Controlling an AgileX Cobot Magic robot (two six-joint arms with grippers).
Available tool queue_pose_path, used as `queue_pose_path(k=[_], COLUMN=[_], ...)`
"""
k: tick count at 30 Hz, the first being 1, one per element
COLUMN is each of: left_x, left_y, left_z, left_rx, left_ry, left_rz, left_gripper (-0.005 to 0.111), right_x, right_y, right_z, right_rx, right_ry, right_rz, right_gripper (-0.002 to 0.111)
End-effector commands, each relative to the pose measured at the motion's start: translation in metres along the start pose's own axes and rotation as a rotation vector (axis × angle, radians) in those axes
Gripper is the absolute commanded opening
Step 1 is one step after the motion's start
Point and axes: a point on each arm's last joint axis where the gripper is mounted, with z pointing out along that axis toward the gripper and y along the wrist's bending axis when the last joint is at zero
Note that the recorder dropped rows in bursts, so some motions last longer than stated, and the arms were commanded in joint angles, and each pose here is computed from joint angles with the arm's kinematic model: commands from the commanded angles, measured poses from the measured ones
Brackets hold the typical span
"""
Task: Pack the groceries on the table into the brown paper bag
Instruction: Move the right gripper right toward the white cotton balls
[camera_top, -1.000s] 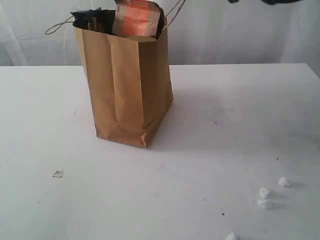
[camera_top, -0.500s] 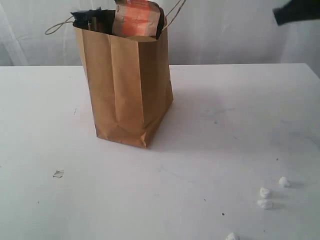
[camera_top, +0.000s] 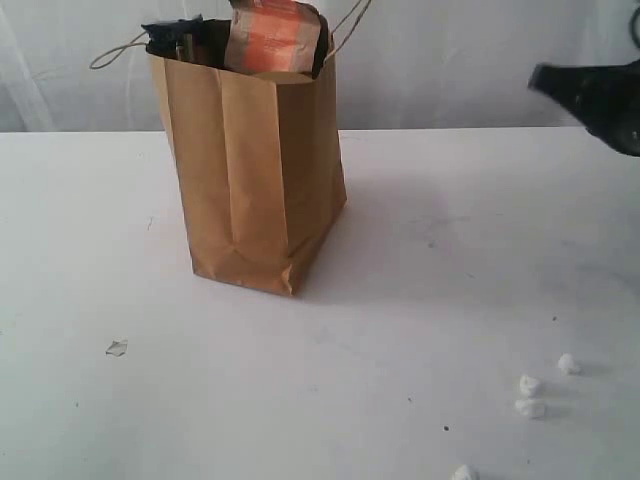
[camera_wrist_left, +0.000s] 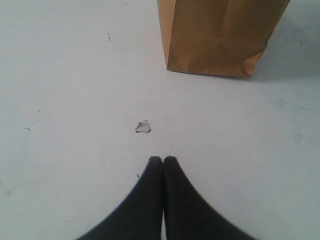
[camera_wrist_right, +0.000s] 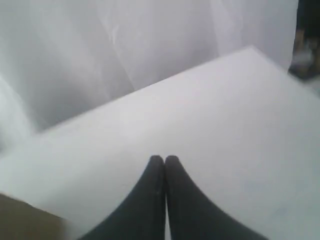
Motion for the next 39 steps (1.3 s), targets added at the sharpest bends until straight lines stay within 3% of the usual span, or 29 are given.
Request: queue_pose_path(k=[1,2,3,7,8,11,13,18,24,26,28,31,34,37,39], left_x=[0.001,0.001,0.001,0.001,0.001,0.001,0.001,0.001,0.001,0.001,0.001,0.001,0.001,0.001,0.001], left_y=[-0.001,-0.001,-0.001,-0.001,-0.001,-0.001,-0.001,-0.001,-0.001,-0.001,-0.001,-0.001,-0.001,-0.001,-0.001], left_z=[0.000,0.000,0.000,0.000,0.000,0.000,0.000,0.000,0.000,0.000,0.000,0.000,0.000,0.000,0.000], left_rx=[0.007,0.007,0.007,0.007,0.007,0.007,0.007,0.007,0.007,0.007,0.007,0.007,0.007,0.007,0.007], left_ry=[-0.001,-0.001,-0.001,-0.001,-0.001,-0.001,-0.001,-0.001,-0.001,-0.001,-0.001,-0.001,-0.001,-0.001,-0.001], left_rz=[-0.009,-0.009,-0.009,-0.009,-0.009,-0.009,-0.009,-0.009,-0.009,-0.009,-0.009,-0.009,-0.009,-0.009,-0.009], left_gripper=[0.000,0.000,0.000,0.000,0.000,0.000,0.000,0.000,0.000,0.000,0.000,0.000,0.000,0.000,0.000], right_x=[0.010,0.011,0.009,-0.018,-0.025,-0.035,-0.035,-0.009,0.002,-0.004,-0.012,-0.025,-0.045,-0.062,-0.062], right_y=[-0.021,-0.025,-0.027,-0.017,-0.014,-0.020,-0.022,-0.017,-0.033,-0.029,-0.019,-0.011,-0.033,-0.074,-0.105], right_z=[0.005,0.006,0.006,-0.002,-0.005,-0.004,-0.002,0.002,0.021,0.018,0.011,0.001,0.003,0.010,0.012], right_rx=[0.043,0.028,-0.001,-0.279,-0.334,-0.327,-0.323,-0.417,-0.276,-0.303,-0.396,-0.455,-0.151,0.382,0.730], right_ry=[0.018,-0.003,-0.031,-0.206,-0.201,-0.094,-0.051,0.174,0.201,0.188,0.169,0.058,-0.085,-0.153,0.009], right_rz=[0.882,0.986,0.984,0.422,0.342,0.279,0.162,-0.102,-0.070,-0.075,-0.186,-0.501,-0.631,-0.794,-0.895], right_gripper=[0.000,0.000,0.000,0.000,0.000,0.000,0.000,0.000,0.000,0.000,0.000,0.000,0.000,0.000,0.000])
